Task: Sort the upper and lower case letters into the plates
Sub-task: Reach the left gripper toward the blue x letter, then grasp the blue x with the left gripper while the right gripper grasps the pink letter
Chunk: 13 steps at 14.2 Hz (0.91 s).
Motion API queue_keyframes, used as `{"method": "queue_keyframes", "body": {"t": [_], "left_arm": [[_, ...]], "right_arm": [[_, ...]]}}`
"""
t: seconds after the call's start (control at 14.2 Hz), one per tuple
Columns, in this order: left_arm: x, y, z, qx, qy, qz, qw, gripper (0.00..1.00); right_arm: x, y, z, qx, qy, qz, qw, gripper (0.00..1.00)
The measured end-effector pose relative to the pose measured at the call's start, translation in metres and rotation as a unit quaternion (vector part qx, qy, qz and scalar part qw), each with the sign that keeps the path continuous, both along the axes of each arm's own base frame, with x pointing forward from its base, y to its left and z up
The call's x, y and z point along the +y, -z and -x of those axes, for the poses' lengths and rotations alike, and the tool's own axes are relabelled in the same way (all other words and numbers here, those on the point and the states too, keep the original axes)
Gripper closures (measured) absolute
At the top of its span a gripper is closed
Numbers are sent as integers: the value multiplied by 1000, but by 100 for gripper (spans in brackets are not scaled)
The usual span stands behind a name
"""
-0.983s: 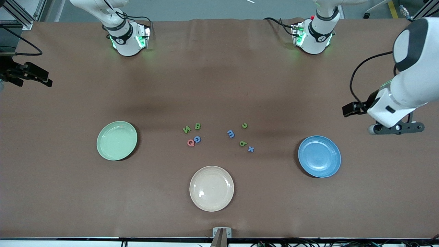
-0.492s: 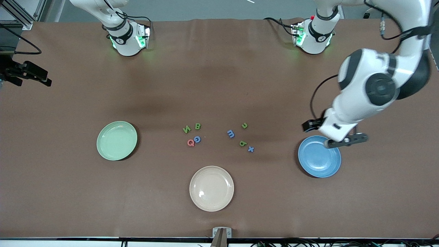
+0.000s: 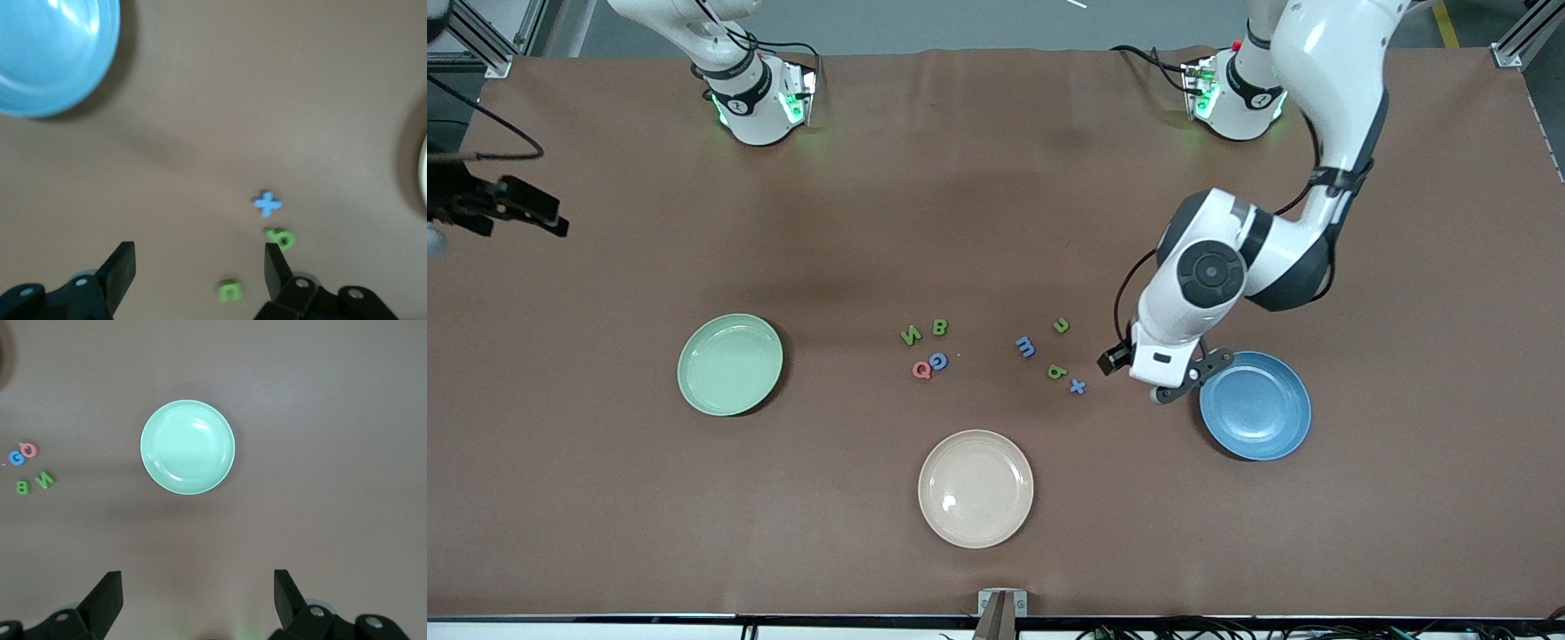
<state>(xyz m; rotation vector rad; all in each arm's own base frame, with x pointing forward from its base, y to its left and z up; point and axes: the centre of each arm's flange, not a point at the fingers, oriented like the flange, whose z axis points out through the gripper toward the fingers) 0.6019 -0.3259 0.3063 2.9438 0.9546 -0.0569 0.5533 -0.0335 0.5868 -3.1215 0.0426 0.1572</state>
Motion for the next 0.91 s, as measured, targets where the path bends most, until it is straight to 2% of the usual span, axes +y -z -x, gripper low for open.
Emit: {"method": "queue_keyframes", "body": {"t": [0.14,0.28,0.42,0.7,0.77,0.91], "left_arm": [[-17,17,1,-11,-38,10,999,14],[-31,32,5,-14,-45,16,999,17],[-41,46,7,-20,-33,10,999,20],[-53,68,-6,-34,-18,-2,999,28],[-53,74,-9,-37,-13,-8,999,31],[-53,82,-13,-41,-6,-16,999,33]], "right_arm": [[0,45,-32,1,-2,4,1000,0],[1,89,-56,7,-9,6,1000,0],[14,112,-67,10,-11,8,1000,0],[104,137,-80,-7,52,21,998,0],[134,148,-83,-16,67,18,997,0],[183,177,-87,-19,105,-10,994,0]]}}
